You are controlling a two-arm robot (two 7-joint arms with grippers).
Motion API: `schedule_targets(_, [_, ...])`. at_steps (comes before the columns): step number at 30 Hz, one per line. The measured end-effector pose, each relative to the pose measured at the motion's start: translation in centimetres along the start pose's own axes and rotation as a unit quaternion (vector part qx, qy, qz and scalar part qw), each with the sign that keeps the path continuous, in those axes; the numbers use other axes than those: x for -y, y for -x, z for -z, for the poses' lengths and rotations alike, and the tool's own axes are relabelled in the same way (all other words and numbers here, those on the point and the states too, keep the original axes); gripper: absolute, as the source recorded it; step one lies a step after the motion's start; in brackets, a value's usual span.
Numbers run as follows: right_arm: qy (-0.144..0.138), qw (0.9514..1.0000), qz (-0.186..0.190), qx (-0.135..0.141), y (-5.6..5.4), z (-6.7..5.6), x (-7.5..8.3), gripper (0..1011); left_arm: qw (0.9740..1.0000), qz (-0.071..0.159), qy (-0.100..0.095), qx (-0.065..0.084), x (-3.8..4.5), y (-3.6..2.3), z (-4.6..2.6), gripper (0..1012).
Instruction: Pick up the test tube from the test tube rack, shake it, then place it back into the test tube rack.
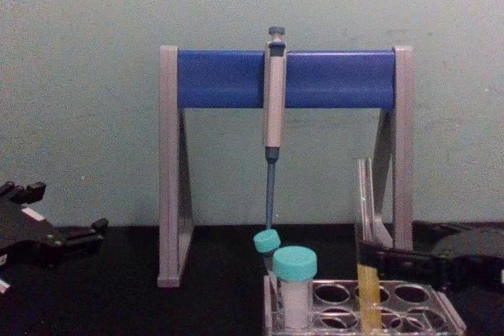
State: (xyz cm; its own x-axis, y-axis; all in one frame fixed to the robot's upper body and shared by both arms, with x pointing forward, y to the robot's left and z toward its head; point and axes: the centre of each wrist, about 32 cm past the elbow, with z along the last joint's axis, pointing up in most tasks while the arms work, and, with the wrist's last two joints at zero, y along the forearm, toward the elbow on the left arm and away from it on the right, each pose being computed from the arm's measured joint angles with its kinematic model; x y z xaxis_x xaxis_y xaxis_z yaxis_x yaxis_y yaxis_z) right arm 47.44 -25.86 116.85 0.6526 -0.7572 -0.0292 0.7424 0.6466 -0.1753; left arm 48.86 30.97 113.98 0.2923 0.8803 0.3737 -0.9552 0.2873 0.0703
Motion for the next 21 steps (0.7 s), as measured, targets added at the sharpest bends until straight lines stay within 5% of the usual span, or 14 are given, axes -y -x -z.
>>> schedule_targets(21, [-0.005,0.9996,-0.028,0.006,-1.3,-0.7,-4.5,1000,1.0,0.0,0.0,0.0,0.0,0.0,0.0,1010])
